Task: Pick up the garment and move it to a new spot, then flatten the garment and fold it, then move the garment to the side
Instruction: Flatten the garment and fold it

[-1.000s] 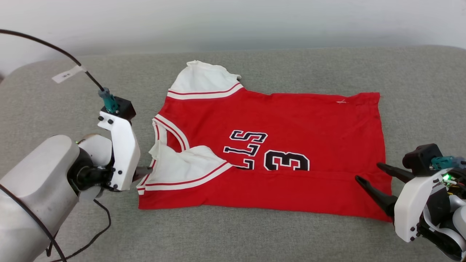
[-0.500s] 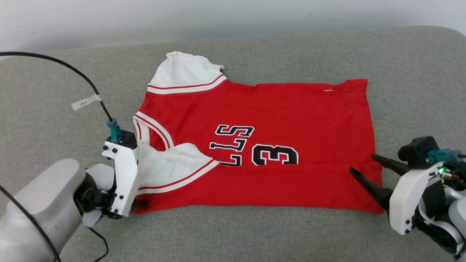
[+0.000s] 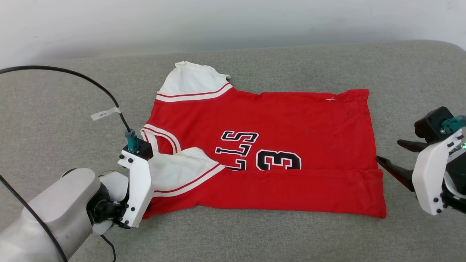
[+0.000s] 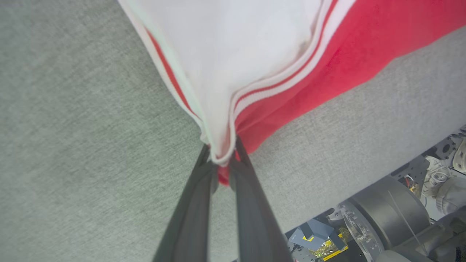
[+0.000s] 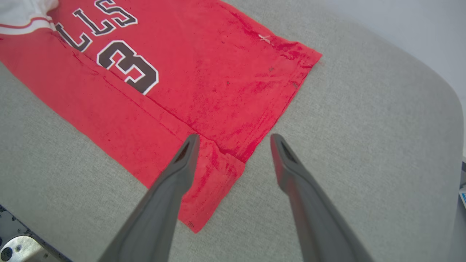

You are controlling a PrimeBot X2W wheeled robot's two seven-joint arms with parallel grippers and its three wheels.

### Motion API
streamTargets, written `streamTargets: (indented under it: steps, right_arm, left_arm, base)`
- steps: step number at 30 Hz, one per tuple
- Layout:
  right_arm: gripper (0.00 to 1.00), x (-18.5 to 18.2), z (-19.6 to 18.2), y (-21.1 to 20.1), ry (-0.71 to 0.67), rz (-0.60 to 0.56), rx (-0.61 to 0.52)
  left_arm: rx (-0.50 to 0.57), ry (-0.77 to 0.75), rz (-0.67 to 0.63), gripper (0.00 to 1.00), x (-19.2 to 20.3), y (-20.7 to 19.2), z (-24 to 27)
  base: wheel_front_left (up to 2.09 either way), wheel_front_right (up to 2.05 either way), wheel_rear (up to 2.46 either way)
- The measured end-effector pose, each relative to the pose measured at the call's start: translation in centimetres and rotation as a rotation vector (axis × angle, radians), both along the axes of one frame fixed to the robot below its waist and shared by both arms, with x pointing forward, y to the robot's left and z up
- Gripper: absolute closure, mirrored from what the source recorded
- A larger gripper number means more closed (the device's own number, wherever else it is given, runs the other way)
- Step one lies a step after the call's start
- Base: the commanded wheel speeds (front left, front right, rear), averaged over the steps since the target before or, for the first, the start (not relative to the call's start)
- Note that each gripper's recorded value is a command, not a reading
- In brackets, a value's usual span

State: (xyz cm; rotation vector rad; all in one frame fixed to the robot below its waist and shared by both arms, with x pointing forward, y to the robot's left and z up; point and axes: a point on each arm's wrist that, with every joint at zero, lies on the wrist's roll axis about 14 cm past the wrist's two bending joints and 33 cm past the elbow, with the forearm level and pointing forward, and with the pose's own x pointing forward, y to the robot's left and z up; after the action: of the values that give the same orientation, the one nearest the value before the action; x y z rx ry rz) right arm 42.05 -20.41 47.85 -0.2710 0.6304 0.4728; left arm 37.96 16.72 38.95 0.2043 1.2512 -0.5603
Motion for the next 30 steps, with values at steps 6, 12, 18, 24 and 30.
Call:
streamTargets:
  steps: [6, 12, 18, 24, 30]
  right_arm:
    - [0.0, -2.8, -2.5, -2.2, 0.297, -0.013, -0.136]
    - [0.0, -4.7, -5.5, -2.5, 0.532, -0.045, -0.147]
    - [0.0, -4.9, -8.4, -0.7, 0.629, -0.054, -0.098]
    - [0.0, -5.4, -11.5, 0.5, 0.676, -0.06, -0.072]
    - [0.73, -5.6, -12.1, 0.8, 0.66, -0.051, -0.068]
  left_arm:
    - [-0.015, -0.049, -0.044, 1.0, 0.1, -0.6, 1.2]
    - [-0.022, -0.071, -0.071, 1.0, 0.5, -1.0, 1.7]
    - [-0.017, -0.066, -0.082, 1.0, 0.7, -0.9, 1.1]
    - [-0.019, -0.055, -0.078, 1.0, 1.0, -0.7, 0.3]
    - [-0.018, -0.057, -0.075, 1.0, 0.9, -0.4, 0.1]
  base:
    - [0.0, 0.0, 0.0]
    - [0.0, 0.0, 0.0]
    - [0.0, 0.0, 0.0]
    - [0.0, 0.0, 0.0]
    - [0.0, 0.0, 0.0]
